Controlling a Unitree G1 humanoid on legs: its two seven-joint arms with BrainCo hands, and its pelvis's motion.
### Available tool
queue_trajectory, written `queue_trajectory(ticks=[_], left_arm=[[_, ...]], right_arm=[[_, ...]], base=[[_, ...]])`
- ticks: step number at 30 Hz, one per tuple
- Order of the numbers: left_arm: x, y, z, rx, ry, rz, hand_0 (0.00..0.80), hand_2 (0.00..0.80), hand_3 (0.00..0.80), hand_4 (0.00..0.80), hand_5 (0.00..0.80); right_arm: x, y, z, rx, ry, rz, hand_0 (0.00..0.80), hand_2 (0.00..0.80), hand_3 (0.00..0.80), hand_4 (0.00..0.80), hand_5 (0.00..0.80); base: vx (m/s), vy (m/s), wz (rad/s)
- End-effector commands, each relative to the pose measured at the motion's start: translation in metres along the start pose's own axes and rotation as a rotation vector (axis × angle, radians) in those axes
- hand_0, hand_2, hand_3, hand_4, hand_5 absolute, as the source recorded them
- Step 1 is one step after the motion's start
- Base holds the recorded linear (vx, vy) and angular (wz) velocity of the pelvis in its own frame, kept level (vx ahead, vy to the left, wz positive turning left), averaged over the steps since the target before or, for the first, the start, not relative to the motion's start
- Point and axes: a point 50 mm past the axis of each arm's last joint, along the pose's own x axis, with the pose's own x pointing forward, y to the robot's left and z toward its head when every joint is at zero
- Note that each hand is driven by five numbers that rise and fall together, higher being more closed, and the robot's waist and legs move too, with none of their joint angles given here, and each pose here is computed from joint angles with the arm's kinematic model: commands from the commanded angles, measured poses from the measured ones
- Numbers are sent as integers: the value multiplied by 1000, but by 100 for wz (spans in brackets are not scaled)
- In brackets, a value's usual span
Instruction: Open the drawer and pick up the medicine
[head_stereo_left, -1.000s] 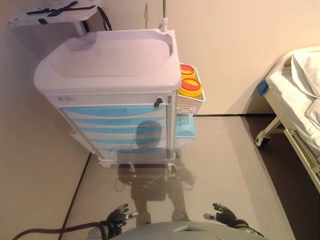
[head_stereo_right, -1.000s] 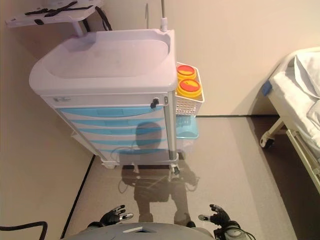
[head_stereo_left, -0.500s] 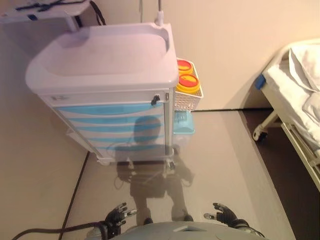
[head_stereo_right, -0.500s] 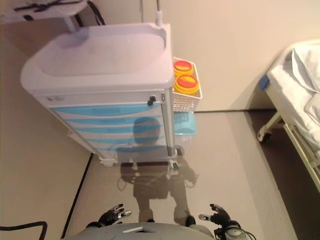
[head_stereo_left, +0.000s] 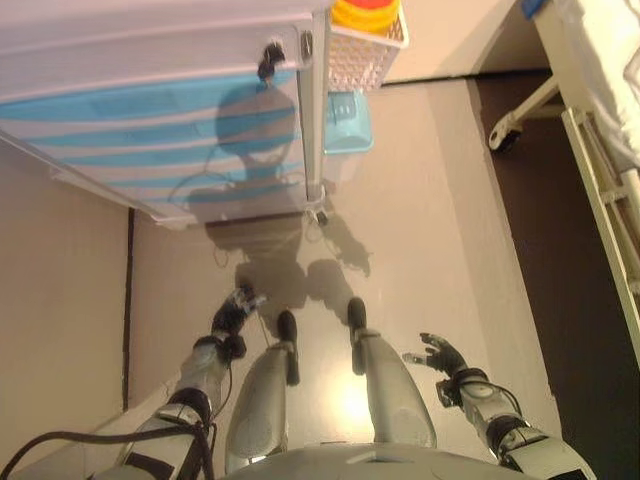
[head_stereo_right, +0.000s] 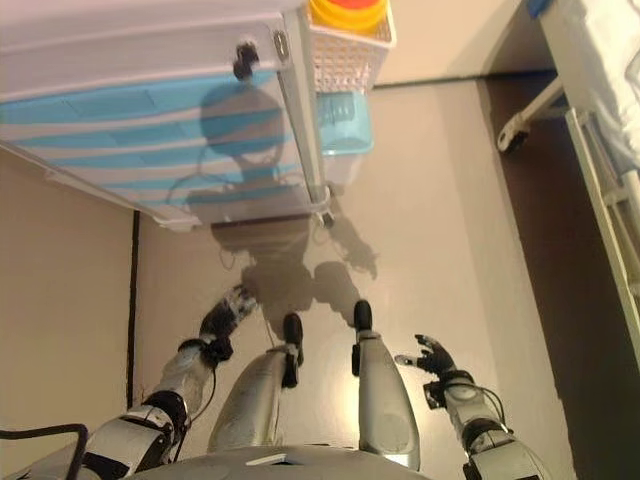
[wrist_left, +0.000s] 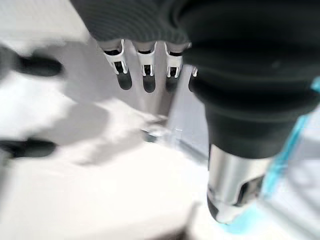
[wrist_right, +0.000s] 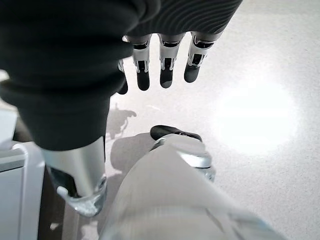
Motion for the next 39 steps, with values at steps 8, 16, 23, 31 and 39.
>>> queue_trajectory(ticks=[8, 16, 23, 31, 39], left_arm=[[23, -27, 127, -263, -554, -254, 0, 0, 0, 0, 0], [20, -44, 190, -439, -808, -451, 0, 0, 0, 0, 0], [14, -45, 234, -506, -958, -529, 0, 0, 0, 0, 0], [6, -41, 275, -497, -1040, -515, 0, 0, 0, 0, 0], [3, -40, 299, -506, -1065, -509, 0, 0, 0, 0, 0]], right_arm=[[-3, -10, 15, 3, -87, -21, 0, 0, 0, 0, 0], [-10, -12, 1, 4, -80, -38, 0, 0, 0, 0, 0], [-11, -8, -4, 4, -85, -25, 0, 0, 0, 0, 0], [-11, -4, -1, -9, -107, -6, 0, 0, 0, 0, 0], [-11, 0, 0, -7, -114, 6, 0, 0, 0, 0, 0]], base=[[-13, 31, -8], [37, 4, -4], [15, -20, -2], [4, 1, 1], [0, 0, 0]])
